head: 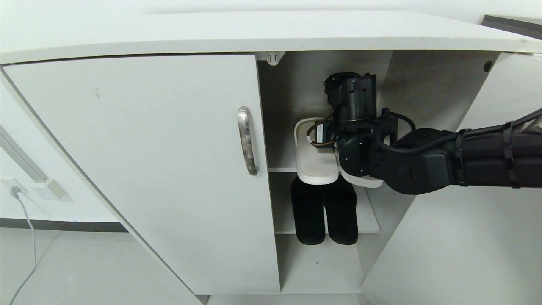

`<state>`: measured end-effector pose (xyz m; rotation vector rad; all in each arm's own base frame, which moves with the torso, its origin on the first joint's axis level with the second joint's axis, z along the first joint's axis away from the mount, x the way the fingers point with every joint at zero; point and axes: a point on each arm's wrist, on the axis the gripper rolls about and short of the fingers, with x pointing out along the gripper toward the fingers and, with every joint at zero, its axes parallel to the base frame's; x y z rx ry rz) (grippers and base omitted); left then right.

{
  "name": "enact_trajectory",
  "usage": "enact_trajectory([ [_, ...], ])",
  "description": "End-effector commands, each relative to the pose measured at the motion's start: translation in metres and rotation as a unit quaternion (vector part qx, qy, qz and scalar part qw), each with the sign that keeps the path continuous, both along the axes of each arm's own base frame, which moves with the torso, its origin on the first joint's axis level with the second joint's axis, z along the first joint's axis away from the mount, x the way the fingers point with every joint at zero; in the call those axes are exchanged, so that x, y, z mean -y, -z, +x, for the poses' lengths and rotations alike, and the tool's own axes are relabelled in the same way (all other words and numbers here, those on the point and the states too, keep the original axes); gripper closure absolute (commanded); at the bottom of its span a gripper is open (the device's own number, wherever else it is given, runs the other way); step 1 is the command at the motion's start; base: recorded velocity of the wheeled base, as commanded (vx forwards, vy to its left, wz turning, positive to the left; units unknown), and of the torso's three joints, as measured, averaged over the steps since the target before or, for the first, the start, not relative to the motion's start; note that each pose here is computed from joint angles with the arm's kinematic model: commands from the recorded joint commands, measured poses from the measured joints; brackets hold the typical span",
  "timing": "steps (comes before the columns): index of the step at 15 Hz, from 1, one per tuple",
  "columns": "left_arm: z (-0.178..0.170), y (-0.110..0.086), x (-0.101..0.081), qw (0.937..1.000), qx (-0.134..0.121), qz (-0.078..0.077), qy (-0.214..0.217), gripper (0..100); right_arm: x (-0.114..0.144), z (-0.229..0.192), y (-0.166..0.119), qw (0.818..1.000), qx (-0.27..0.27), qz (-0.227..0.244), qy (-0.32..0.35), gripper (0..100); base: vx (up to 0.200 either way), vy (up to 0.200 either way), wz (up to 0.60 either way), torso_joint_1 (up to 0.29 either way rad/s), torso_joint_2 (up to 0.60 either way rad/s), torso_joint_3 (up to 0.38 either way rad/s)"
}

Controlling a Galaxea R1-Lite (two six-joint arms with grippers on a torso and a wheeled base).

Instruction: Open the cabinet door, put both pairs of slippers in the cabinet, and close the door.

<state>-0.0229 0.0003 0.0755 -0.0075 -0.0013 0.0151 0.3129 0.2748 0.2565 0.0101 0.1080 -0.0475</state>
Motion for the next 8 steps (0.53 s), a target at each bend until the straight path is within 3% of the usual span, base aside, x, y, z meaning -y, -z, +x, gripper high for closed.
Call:
enact_trajectory([
  [1, 0.000, 0.000, 0.000, 1.0000, -0.001, 0.000, 0.000, 100, 0.001, -0.002, 0.002, 1.000, -0.004, -0.004, -0.001, 0, 0.000, 0.000, 0.00, 0.000, 0.00, 0.000],
  [8, 0.000, 0.000, 0.000, 1.0000, -0.001, 0.000, -0.001, 100, 0.008, -0.056, -0.013, 0.999, -0.003, -0.003, -0.039, 0, 0.000, 0.000, 0.00, 0.000, 0.00, 0.000],
])
